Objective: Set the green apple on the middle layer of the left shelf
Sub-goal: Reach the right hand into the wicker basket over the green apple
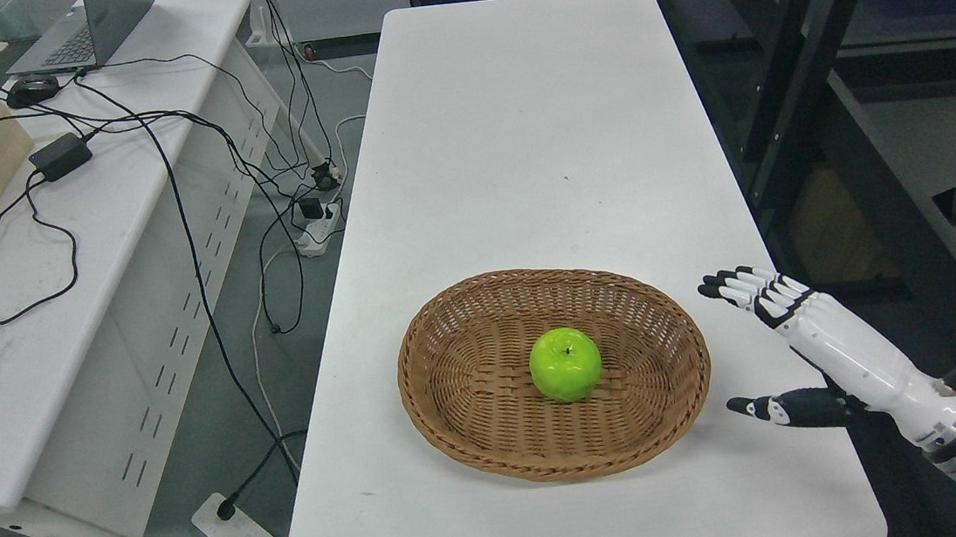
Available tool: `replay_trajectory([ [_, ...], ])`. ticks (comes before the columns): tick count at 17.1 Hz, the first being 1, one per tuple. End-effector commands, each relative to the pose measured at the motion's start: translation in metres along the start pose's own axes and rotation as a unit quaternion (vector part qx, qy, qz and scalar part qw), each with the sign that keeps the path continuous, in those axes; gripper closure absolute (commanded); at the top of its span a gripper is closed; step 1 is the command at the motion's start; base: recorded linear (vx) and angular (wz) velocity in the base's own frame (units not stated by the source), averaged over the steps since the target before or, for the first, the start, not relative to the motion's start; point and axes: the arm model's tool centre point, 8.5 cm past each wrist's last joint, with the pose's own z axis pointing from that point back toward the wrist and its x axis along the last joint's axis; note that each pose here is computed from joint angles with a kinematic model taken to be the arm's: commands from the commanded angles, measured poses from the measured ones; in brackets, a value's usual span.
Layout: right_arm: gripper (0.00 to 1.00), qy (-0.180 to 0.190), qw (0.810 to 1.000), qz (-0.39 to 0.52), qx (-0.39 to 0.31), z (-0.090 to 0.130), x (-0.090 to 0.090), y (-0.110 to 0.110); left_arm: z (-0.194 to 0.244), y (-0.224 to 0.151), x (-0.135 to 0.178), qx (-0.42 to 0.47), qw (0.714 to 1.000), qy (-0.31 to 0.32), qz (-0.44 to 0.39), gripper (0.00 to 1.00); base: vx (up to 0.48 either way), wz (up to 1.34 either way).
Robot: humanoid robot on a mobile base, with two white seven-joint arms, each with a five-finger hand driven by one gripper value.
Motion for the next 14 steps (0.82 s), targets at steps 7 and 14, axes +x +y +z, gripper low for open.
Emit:
replay_trajectory([
  [7, 0.0, -0.043, 0.995, -0.078, 0.034, -0.089, 0.059, 0.068, 0.002, 0.011, 0.0, 0.008, 1.0, 0.0, -0.001, 0.0, 0.0, 0.0],
  [14, 0.0, -0.087, 0.991, -0.079, 0.071, -0.116, 0.107, 0.109, 0.002, 0.011, 0.0, 0.009, 1.0, 0.0, -0.001, 0.0, 0.0, 0.0],
])
